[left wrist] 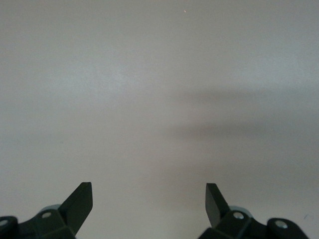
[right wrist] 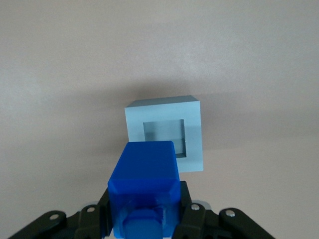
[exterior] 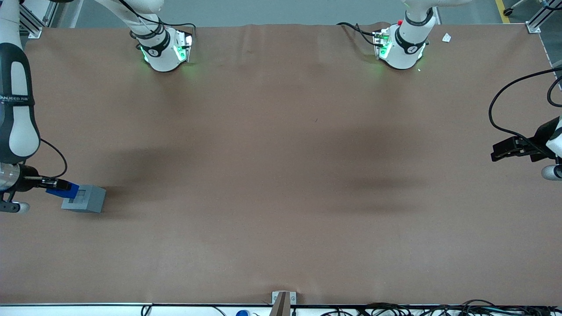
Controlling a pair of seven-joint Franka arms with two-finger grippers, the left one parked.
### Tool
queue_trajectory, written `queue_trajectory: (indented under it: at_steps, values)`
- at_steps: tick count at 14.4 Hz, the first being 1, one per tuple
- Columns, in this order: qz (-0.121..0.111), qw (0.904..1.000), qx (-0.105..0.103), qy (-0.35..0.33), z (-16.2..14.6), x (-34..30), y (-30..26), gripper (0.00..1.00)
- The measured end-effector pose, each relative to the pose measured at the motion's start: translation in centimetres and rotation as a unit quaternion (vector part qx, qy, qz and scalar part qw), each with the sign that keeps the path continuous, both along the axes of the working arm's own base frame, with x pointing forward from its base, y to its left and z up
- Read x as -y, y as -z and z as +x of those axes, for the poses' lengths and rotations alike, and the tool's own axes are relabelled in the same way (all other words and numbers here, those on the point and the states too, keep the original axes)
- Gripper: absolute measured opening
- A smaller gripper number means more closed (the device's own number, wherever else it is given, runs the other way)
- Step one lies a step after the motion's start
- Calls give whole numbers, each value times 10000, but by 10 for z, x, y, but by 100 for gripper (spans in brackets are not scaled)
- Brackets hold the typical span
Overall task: Insert blue part into gray base with right arm
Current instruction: 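Lower the blue cube into the gray base's hole with the right gripper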
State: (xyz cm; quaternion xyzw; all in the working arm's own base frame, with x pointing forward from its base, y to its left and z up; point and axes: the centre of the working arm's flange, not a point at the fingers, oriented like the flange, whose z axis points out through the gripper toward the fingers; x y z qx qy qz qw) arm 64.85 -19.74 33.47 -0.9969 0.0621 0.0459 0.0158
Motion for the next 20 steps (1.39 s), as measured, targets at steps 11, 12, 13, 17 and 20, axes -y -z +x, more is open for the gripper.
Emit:
queue_trajectory:
  at_steps: [11, 12, 13, 17, 20]
  values:
    - [13, 9997, -22, -241, 7, 10, 16, 51]
    - [14, 9997, -29, -232, 8, 11, 19, 51]
    - [17, 9997, -40, -225, 8, 12, 22, 51]
    - [19, 9997, -84, -218, 8, 15, 30, 51]
    - [-24, 9996, -101, -248, 8, 15, 30, 51]
